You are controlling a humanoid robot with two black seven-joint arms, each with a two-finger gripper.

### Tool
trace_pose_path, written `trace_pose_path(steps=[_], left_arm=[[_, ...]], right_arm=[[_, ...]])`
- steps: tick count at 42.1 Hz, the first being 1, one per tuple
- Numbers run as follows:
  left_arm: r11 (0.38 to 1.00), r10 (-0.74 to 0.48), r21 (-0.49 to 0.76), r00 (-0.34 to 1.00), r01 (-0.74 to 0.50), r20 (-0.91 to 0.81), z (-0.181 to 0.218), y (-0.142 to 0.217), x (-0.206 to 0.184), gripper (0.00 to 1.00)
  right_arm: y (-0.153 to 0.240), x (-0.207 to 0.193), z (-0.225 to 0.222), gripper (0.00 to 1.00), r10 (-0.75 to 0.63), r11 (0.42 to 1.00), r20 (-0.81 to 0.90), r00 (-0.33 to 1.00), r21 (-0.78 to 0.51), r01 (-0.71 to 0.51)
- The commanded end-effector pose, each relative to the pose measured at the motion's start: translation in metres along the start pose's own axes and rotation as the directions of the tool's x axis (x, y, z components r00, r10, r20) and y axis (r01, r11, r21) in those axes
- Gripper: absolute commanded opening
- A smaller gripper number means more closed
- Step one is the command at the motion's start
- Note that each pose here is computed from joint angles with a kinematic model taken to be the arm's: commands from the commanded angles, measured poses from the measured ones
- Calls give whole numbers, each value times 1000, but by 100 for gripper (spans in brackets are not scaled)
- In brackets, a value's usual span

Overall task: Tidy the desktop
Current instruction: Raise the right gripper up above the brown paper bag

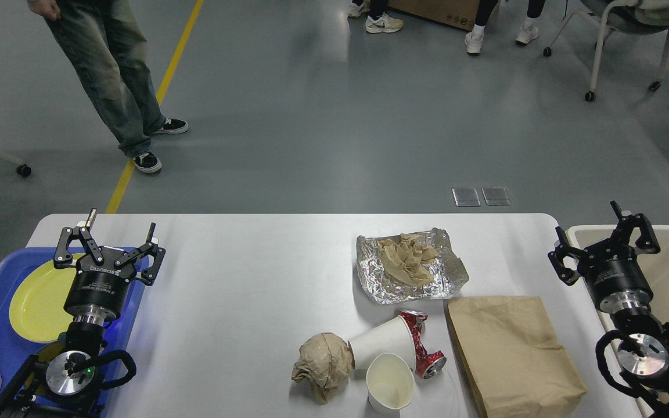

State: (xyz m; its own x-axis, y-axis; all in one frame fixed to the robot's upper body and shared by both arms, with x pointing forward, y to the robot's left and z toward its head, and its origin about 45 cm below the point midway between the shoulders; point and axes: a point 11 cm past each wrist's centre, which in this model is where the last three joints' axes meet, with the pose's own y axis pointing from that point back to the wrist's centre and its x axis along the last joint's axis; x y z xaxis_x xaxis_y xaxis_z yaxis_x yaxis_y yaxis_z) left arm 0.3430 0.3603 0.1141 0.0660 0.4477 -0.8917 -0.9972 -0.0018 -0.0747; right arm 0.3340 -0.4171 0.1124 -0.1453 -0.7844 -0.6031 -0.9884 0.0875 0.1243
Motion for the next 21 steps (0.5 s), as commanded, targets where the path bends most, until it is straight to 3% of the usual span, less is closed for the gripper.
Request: trace_pose_path(steps=[1,21], left_arm=[[1000,0,-1,1000,0,0,0,0,0,96],[1000,0,1,1000,0,0,0,0,0,96]], right_arm=[[3,0,11,100,-2,999,-8,1000,-32,2],[-1,-8,16,100,-15,994,26,1000,-105,17]])
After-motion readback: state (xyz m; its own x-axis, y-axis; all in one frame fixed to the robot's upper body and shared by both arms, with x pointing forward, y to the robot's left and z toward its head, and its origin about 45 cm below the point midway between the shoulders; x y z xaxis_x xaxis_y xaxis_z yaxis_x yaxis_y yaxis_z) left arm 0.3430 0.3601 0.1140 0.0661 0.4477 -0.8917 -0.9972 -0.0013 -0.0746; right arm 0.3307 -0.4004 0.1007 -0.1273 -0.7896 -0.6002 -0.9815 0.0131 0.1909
